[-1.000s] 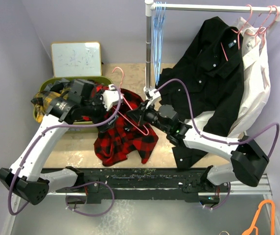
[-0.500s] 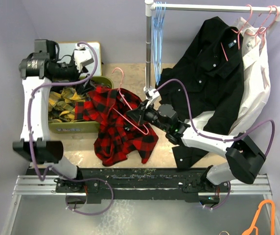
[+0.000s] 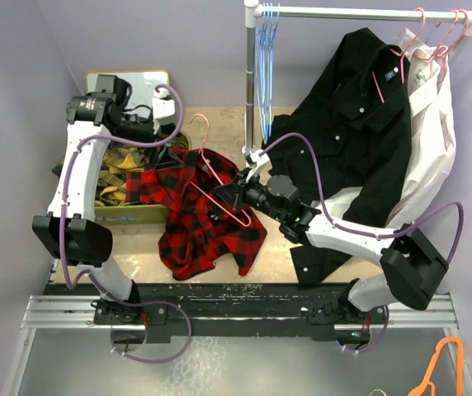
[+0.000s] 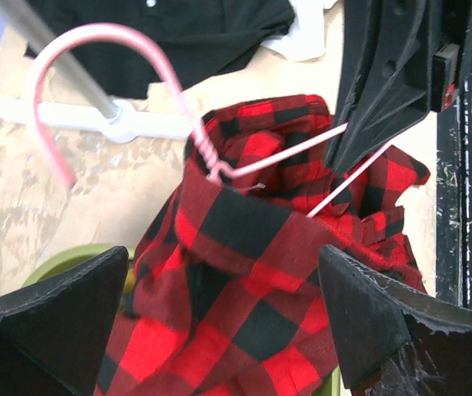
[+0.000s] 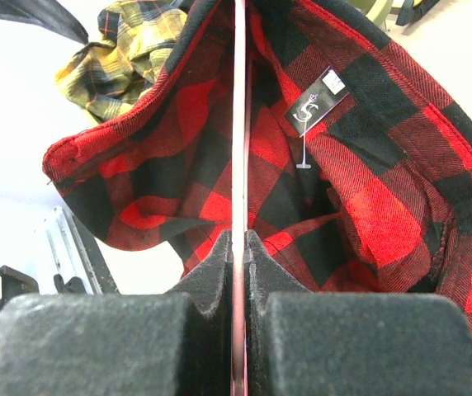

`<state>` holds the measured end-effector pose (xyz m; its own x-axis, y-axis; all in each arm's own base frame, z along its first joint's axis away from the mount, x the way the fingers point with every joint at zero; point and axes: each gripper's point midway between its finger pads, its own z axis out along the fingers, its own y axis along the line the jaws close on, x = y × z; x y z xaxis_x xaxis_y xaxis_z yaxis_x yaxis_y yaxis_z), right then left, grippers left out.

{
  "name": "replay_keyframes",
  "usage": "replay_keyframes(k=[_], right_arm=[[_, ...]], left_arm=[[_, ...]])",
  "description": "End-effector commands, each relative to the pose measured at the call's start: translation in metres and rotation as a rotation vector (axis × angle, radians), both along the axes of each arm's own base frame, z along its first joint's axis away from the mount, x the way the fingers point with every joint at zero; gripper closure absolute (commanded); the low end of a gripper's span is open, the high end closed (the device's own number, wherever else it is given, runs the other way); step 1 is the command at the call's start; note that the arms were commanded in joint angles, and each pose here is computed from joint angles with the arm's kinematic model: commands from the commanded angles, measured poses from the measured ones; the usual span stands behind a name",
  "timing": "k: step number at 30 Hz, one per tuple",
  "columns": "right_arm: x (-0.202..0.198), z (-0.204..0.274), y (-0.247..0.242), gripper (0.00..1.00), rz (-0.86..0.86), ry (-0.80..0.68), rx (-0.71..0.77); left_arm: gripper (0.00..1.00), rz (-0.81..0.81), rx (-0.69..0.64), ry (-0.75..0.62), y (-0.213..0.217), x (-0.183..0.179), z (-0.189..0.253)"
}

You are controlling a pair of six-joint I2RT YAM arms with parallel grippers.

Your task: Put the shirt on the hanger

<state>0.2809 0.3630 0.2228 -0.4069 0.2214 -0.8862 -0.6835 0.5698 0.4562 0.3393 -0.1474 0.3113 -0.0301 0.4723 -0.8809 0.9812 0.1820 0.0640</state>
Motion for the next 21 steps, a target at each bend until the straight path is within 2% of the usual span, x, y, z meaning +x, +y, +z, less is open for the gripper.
replay_keyframes(k=[1,6,13,18,21], right_arm=[[0.006,0.021,0.0,1.0,-0.008,-0.058,0.03],[0.006,0.022,-0.002,1.0,-0.008,-0.057,0.028],[0.008,0.024,-0.003,1.0,-0.013,-0.06,0.027],[0.007,0.023,-0.002,1.0,-0.005,-0.058,0.026],[0.006,0.024,-0.001,1.0,-0.003,-0.058,0.03]], left_arm=[[0.02,-0.101,-0.021,-0.047,-0.03,0.0,-0.005],[0.07,-0.091,-0.012,-0.06,-0.033,0.014,-0.018],[0.2,-0.099,0.008,-0.043,-0.032,0.018,-0.032],[0.24,-0.106,0.005,-0.026,-0.033,0.019,-0.039],[0.35,-0.123,-0.023,0.002,-0.037,0.016,-0.041]])
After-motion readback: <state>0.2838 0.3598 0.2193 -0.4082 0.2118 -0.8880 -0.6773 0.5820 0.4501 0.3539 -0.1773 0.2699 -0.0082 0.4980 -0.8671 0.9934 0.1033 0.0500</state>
